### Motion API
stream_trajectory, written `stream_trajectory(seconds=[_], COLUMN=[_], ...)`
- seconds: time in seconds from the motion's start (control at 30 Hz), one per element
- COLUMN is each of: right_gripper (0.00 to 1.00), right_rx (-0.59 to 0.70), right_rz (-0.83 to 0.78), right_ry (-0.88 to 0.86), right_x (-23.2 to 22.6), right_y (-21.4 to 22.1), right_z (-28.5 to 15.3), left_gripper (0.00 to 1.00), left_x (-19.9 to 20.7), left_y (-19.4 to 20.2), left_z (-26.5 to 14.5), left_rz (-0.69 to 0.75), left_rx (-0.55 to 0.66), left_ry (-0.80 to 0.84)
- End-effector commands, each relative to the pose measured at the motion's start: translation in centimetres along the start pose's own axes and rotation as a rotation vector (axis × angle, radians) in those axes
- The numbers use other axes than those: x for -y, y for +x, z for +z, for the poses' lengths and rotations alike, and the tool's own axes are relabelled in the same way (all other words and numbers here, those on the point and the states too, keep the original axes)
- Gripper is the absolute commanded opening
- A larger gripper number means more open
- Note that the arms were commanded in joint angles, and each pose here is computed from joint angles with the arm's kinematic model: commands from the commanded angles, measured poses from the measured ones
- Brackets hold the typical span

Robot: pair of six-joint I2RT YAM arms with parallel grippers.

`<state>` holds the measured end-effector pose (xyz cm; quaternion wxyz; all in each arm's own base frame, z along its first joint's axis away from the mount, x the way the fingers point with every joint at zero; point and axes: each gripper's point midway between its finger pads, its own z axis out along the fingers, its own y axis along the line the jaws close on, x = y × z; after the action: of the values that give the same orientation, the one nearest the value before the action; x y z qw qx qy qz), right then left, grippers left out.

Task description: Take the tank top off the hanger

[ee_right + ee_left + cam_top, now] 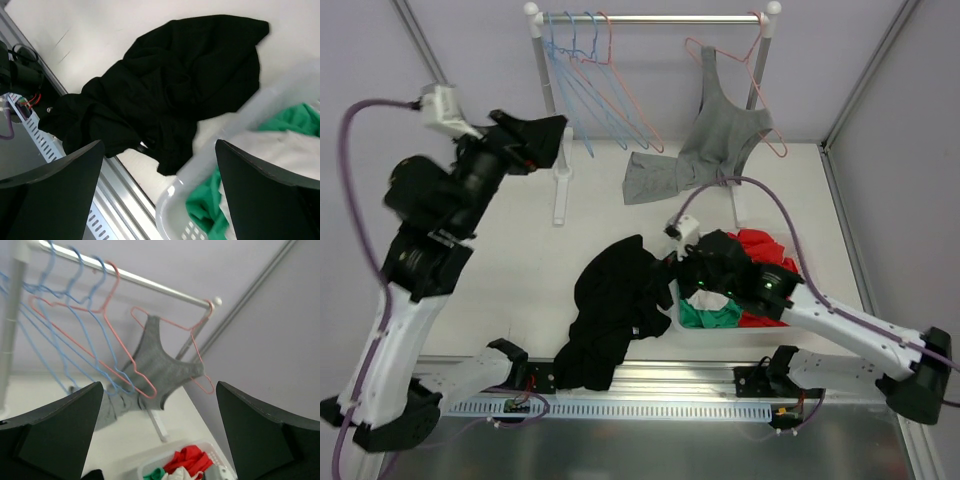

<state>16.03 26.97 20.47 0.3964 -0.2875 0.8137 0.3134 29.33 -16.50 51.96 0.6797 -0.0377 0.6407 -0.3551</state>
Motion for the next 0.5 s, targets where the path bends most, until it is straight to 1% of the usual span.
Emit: stream_trajectory(seconds=[0.0,0.03,0.07,0.13,0.17,0.2,0.23,0.27,0.3,0.33,0.37,0.4,0.43,0.47], right_gripper=[0.99,0.99,1.00,0.99,0.99,0.99,1.00,1.00,0.99,1.00,1.00,0.99,0.99,1.00], right_rx=[-0.084,-0.086,-0.153,-0.175,-0.201,-0.260,-0.277,-0.287,-0.331,-0.355,-0.365,-0.392,-0.466,-0.502], right_rz=[-0.106,-0.130,-0.175,-0.213,-0.260,-0.292,-0.323,-0.357,-0.415,-0.439,-0.453,-0.485,-0.493,-0.498], right_ry=[-0.051,-0.061,-0.068,-0.081,-0.099,-0.097,-0.095,-0.102,-0.069,-0.071,-0.073,-0.087,-0.117,-0.130], right_x=[-2.8,-3.7,-4.5,-5.6,-6.4,-6.4,-6.6,-7.2,-6.3,-6.1,-6.2,-6.1,-6.0,-6.0], right_y=[-0.7,-1.6,0.0,-0.3,0.4,2.0,2.4,2.4,3.7,4.3,4.3,4.9,7.1,8.1], right_z=[2.6,3.2,4.9,6.4,7.2,8.9,9.6,10.3,11.8,12.4,13.1,13.7,14.7,15.1], left_gripper=[0.99,0.99,0.99,0.99,0.99,0.99,0.99,0.99,0.99,0.99,0.99,0.99,0.99,0.99], left_x=[-4.4,-5.2,-7.0,-9.3,-10.8,-12.1,-12.8,-13.3,-14.3,-14.3,-14.6,-15.3,-15.5,-15.6], left_y=[-0.2,0.0,0.5,1.8,2.3,4.0,4.7,5.0,6.7,6.7,7.3,8.5,9.0,9.0], left_z=[-4.2,-5.1,-6.7,-8.6,-10.6,-11.4,-12.4,-14.2,-15.0,-16.3,-17.0,-17.9,-18.6,-19.3], left_rz=[0.169,0.187,0.216,0.239,0.248,0.255,0.257,0.247,0.254,0.244,0.242,0.252,0.256,0.263], left_rx=[0.005,-0.008,-0.038,-0.085,-0.106,-0.146,-0.162,-0.162,-0.201,-0.187,-0.201,-0.245,-0.261,-0.259], left_ry=[-0.197,-0.235,-0.317,-0.419,-0.491,-0.533,-0.557,-0.572,-0.591,-0.582,-0.586,-0.599,-0.604,-0.598])
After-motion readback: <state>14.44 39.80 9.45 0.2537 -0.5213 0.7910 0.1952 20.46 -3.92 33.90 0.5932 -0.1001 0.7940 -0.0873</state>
